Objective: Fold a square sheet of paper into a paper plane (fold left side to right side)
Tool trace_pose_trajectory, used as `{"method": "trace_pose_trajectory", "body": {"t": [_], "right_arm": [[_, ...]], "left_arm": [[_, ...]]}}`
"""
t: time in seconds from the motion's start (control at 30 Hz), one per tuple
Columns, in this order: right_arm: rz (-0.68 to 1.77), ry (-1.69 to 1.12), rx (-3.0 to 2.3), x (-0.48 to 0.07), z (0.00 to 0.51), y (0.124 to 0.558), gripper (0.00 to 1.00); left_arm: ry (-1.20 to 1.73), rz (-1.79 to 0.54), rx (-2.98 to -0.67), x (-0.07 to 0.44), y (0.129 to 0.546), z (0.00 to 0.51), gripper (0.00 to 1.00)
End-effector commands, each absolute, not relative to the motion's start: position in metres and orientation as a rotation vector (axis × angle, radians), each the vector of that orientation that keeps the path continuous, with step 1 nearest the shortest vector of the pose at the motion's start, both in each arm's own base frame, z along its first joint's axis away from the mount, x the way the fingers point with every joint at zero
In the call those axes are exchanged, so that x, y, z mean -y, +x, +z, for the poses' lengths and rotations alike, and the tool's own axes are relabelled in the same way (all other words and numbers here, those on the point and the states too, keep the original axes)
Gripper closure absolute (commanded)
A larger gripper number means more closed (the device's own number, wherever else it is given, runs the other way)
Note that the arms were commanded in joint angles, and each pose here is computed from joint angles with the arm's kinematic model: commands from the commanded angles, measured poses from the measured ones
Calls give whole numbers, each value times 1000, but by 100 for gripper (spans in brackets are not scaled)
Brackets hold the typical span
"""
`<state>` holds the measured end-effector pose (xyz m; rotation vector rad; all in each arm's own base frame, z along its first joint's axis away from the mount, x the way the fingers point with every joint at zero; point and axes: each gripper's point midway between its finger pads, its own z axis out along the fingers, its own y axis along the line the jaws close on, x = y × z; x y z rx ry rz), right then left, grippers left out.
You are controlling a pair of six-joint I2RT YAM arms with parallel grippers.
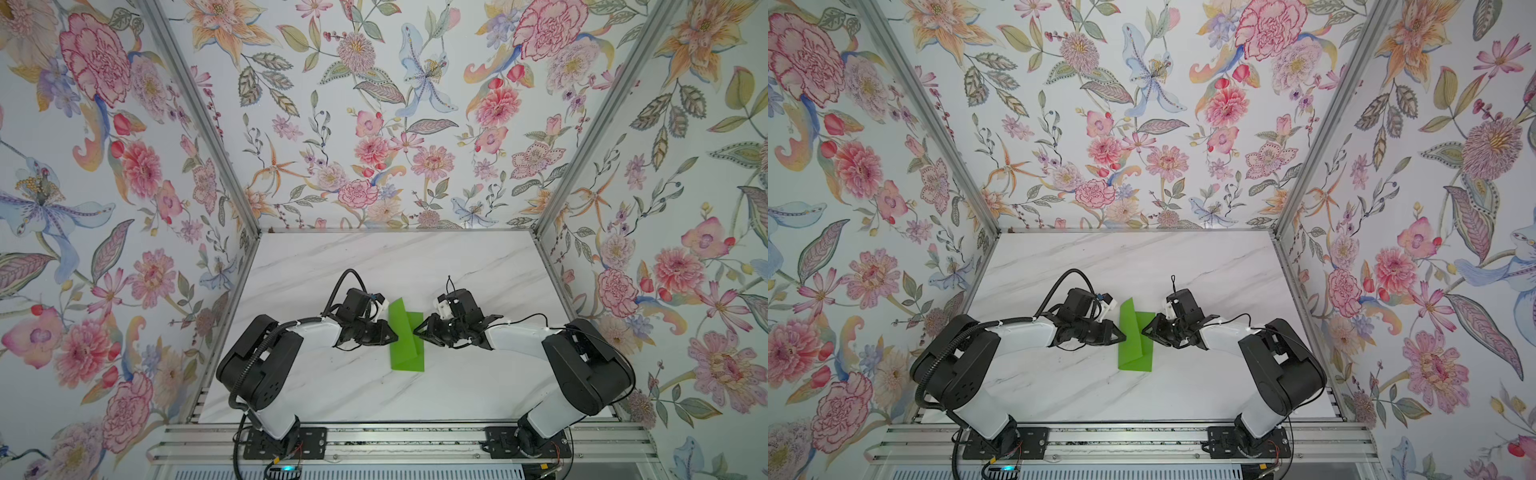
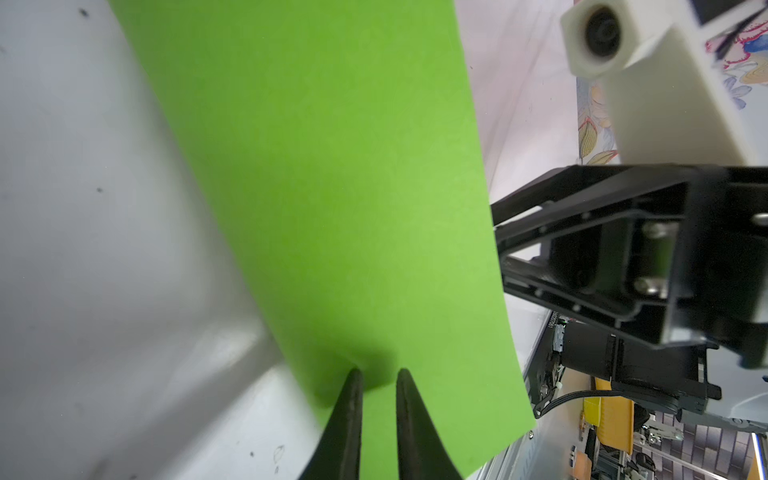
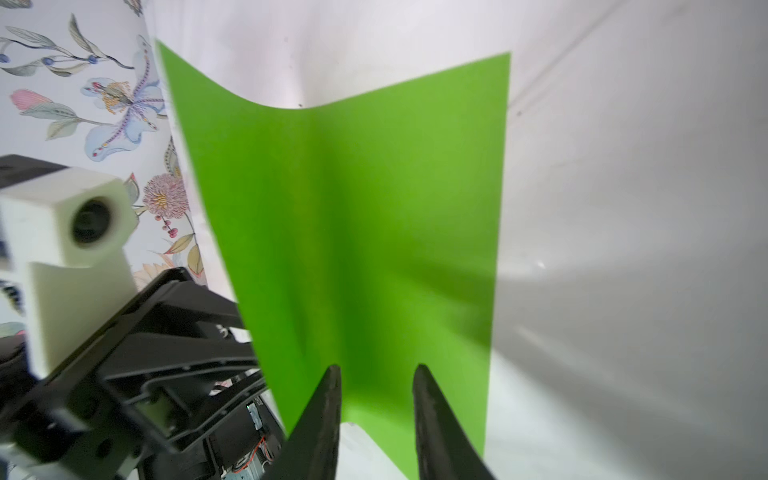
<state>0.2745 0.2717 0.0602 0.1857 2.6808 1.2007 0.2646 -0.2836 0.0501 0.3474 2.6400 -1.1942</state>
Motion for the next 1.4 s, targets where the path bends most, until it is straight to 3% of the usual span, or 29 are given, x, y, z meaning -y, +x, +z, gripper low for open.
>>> {"method": "trace_pose_trajectory", "body": {"t": [0.0,0.27,0.53,0.77,0.93,1.03,1.37], "right_arm": [[1239,140,-2641,-275,76,277,67],[1329,96,-2629,-287,82,277,66],[1354,94,-2641,-292,77,281,73],[1351,100,-2645,-292,76,281,84],[1355,103,-2637,-291,79,280,98],[1344,108,-2635,-289,80,279,100],[1275,201,-2673,-269,59,284,100]], "left_arm": [[384,-1209,-2644,285,263,50,82],[388,-1211,-2649,286,263,49,84],[402,-1210,-2653,285,261,50,85],[403,-1203,-2654,285,261,49,85],[396,-1197,-2646,285,264,52,85],[396,-1192,-2616,286,269,61,85],[399,-1069,-2592,281,285,76,61]]}}
